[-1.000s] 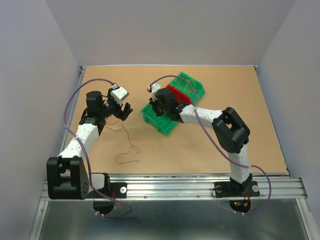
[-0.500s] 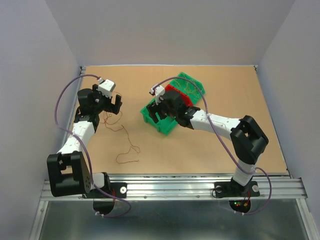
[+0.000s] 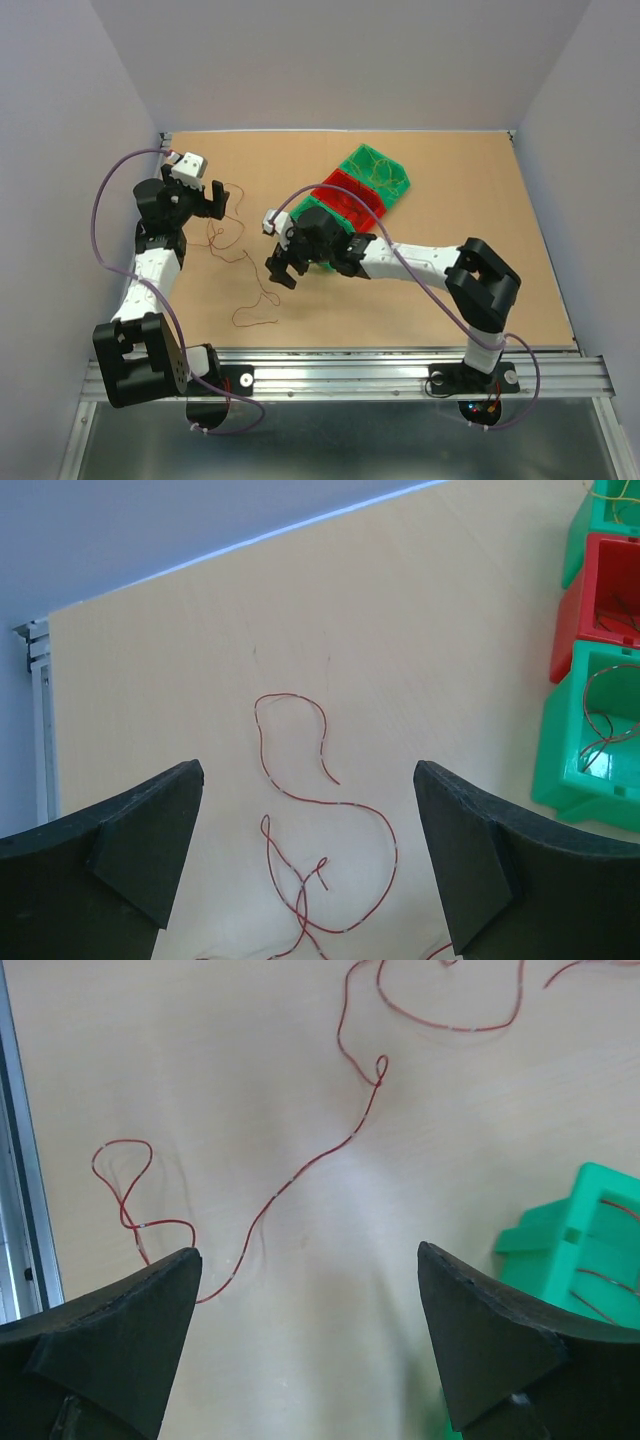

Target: Untangle the cables

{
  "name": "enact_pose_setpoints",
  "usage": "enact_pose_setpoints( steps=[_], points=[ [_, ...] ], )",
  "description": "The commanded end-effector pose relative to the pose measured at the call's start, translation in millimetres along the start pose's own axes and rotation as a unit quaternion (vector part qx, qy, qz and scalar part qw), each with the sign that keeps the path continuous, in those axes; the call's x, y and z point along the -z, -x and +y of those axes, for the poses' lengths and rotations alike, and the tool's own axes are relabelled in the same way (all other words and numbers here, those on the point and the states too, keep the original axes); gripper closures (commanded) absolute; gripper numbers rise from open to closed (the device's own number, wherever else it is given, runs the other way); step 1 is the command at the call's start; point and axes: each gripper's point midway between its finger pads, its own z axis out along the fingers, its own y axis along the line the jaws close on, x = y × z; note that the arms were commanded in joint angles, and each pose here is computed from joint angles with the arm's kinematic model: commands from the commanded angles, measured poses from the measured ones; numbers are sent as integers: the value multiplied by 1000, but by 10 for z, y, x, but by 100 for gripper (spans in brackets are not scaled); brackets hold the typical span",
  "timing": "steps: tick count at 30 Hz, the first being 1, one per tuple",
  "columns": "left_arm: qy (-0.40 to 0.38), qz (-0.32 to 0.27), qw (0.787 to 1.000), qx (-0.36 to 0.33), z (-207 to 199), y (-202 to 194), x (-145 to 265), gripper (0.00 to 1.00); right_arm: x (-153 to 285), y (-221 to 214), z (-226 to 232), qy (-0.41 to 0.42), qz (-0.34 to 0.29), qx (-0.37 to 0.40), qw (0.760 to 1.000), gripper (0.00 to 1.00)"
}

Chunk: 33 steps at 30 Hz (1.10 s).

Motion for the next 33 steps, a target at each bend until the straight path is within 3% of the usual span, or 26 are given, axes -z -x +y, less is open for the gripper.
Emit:
enact_pose_setpoints(
  steps=[1, 8, 19, 26, 27, 29, 30, 33],
  points=[
    [-4, -35, 999, -10, -14, 188, 44, 1, -287, -89, 35, 7, 17, -1, 1000, 6],
    [0, -46, 999, -17, -9, 250, 105, 1, -855, -100, -298, -86, 19, -51, 995, 6],
    [-4, -53, 998, -21, -28, 281, 138, 1, -1419, -252, -338, -103, -13, -89, 991, 11],
    [-11, -51, 998, -21, -42, 268, 121, 1, -1464, -321, -465, -143, -9, -76, 987, 55],
    [-12, -51, 998, -21, -48, 272, 116, 1, -1426, -242, -434, -135, -17, -73, 988, 69],
    [-14, -50, 998, -20, -51, 255, 112, 1, -1353, -81, -394, -123, -37, -66, 989, 86],
    [-16, -49, 998, -19, -57, 253, 105, 1, -1196, 79, -337, -114, -54, -62, 990, 99],
    [-17, -48, 998, -20, -55, 244, 104, 1, -851, 453, -288, -112, -119, -47, 985, 99]
  ],
)
